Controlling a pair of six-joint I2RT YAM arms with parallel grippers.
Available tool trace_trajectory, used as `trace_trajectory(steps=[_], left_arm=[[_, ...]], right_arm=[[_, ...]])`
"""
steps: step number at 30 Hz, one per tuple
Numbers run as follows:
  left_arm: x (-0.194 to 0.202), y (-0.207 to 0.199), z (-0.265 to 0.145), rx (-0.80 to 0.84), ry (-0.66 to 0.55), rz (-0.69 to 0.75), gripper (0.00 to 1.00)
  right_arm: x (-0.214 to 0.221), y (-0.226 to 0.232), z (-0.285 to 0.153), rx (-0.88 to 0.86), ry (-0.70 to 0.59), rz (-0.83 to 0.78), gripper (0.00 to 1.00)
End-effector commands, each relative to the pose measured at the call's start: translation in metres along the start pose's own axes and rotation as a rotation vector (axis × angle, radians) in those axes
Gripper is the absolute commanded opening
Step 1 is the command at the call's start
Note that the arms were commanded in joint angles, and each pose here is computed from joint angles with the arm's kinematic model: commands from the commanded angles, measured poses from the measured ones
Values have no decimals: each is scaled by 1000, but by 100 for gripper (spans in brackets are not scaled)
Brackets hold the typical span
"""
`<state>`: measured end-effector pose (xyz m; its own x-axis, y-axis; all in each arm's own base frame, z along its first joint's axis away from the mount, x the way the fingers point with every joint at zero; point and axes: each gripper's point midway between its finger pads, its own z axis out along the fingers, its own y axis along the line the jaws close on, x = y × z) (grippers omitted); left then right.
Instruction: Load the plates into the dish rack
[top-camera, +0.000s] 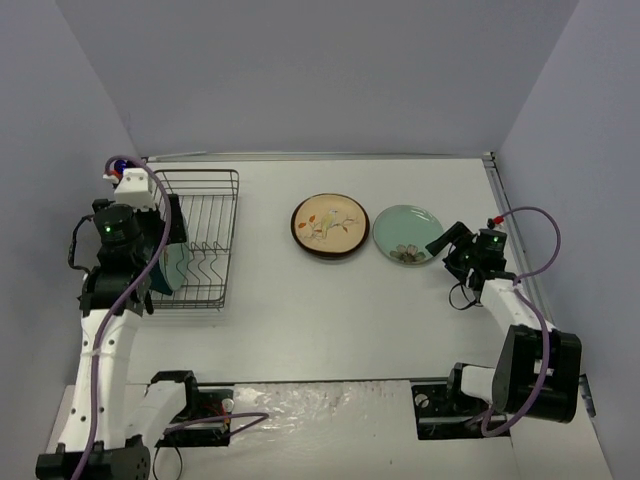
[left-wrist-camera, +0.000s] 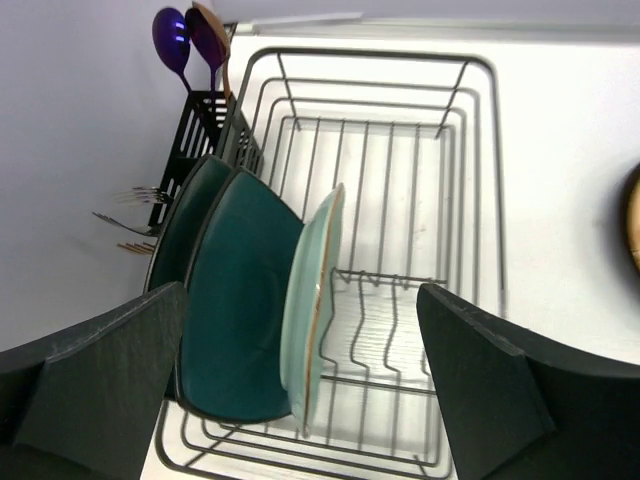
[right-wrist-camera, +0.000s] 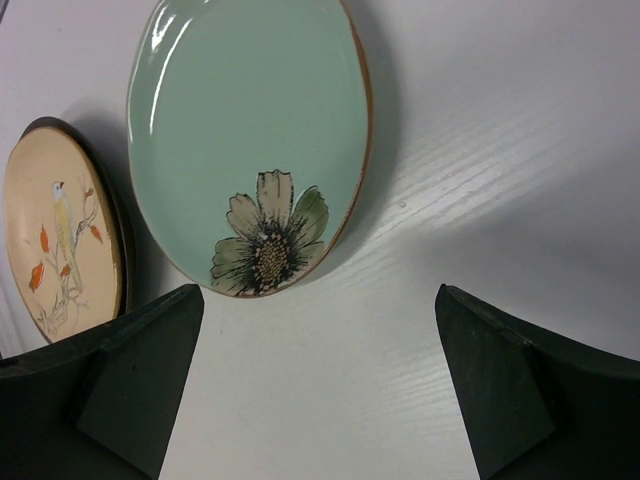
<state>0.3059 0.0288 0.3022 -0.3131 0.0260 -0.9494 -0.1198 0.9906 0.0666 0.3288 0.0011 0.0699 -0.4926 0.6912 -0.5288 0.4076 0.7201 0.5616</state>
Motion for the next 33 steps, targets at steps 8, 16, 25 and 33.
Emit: trace_trajectory(steps=[8, 16, 25, 33], left_arm=[[5, -49, -6, 235, -66, -153, 97], [26, -57, 1, 264, -28, -169, 97], [26, -58, -1, 275, -33, -168, 97], [26, -60, -1, 284, -34, -169, 97]], right_arm=[[-29, -6, 31, -56, -64, 106, 94], [-11, -8, 58, -132, -10, 126, 90], [12, -7, 81, -198, 93, 157, 69], [30, -21, 92, -166, 143, 174, 40]])
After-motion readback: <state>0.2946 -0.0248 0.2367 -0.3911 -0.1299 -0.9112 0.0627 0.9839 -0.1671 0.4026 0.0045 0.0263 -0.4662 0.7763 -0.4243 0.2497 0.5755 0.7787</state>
